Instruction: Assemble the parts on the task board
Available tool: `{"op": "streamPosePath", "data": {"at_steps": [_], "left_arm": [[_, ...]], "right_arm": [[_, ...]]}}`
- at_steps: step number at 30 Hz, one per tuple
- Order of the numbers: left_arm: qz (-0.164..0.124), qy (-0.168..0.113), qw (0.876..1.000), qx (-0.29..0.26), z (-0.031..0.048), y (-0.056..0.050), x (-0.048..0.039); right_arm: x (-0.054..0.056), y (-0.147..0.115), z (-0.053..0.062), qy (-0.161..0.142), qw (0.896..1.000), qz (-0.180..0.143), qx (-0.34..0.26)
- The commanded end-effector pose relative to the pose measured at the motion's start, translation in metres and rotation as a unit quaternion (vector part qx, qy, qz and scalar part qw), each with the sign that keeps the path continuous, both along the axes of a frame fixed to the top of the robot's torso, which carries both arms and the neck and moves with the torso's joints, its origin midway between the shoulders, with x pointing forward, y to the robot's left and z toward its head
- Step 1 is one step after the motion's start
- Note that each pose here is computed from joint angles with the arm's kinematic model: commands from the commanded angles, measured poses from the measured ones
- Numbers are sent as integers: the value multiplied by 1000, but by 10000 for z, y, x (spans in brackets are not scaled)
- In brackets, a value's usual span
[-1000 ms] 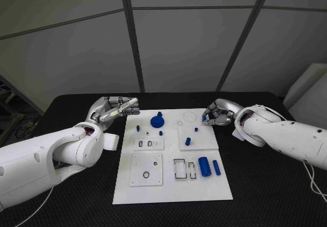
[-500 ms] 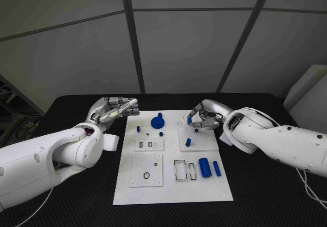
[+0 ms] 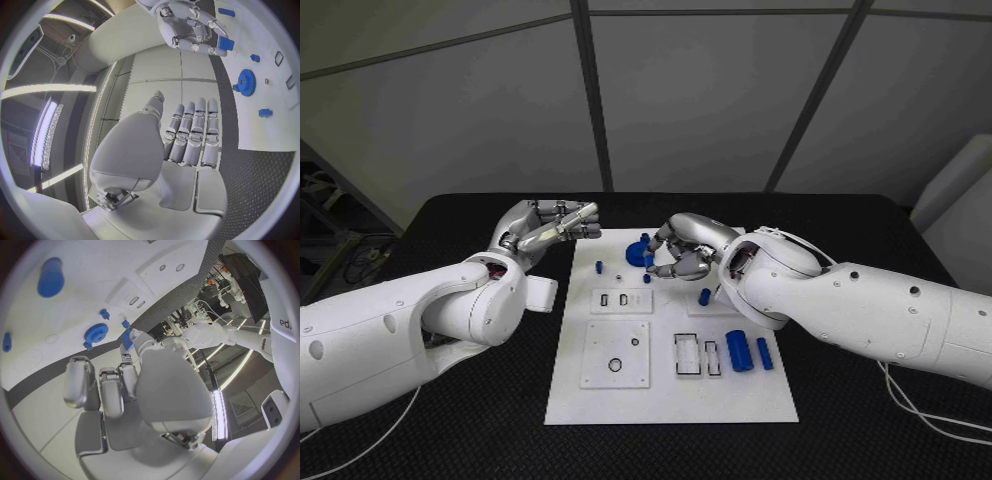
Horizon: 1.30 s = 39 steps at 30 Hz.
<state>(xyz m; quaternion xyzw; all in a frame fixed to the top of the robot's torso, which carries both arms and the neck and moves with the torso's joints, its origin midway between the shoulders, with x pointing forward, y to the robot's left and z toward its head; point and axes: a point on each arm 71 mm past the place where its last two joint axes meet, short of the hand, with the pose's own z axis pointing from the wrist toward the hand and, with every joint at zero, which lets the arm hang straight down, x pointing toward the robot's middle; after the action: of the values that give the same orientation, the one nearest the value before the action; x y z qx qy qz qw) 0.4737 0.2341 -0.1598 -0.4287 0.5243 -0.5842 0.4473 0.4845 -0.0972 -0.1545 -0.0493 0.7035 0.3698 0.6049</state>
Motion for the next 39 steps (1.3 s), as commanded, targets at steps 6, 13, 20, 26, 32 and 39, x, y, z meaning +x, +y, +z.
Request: {"op": "streamPosePath", "data": {"at_steps": [6, 13, 20, 26, 32, 39], "left_arm": [[-9, -1, 1000, 0, 10, -25, 0], [-10, 0, 1000, 0, 8, -38, 1], [-11, 0, 1000, -1, 7, -44, 4], [-12, 0, 1000, -1, 6, -50, 6], [-12, 0, 1000, -1, 6, -50, 6], [-12, 0, 1000, -1, 6, -49, 5]], "right_arm": [[-43, 199, -98, -10, 999, 17, -48], [-81, 328, -197, -9, 997, 33, -71], [-101, 376, -276, -4, 996, 39, -85], [-116, 403, -326, 2, 995, 43, -92], [-110, 409, -357, 7, 994, 43, -99], [-104, 412, -378, 10, 994, 43, -103]]}}
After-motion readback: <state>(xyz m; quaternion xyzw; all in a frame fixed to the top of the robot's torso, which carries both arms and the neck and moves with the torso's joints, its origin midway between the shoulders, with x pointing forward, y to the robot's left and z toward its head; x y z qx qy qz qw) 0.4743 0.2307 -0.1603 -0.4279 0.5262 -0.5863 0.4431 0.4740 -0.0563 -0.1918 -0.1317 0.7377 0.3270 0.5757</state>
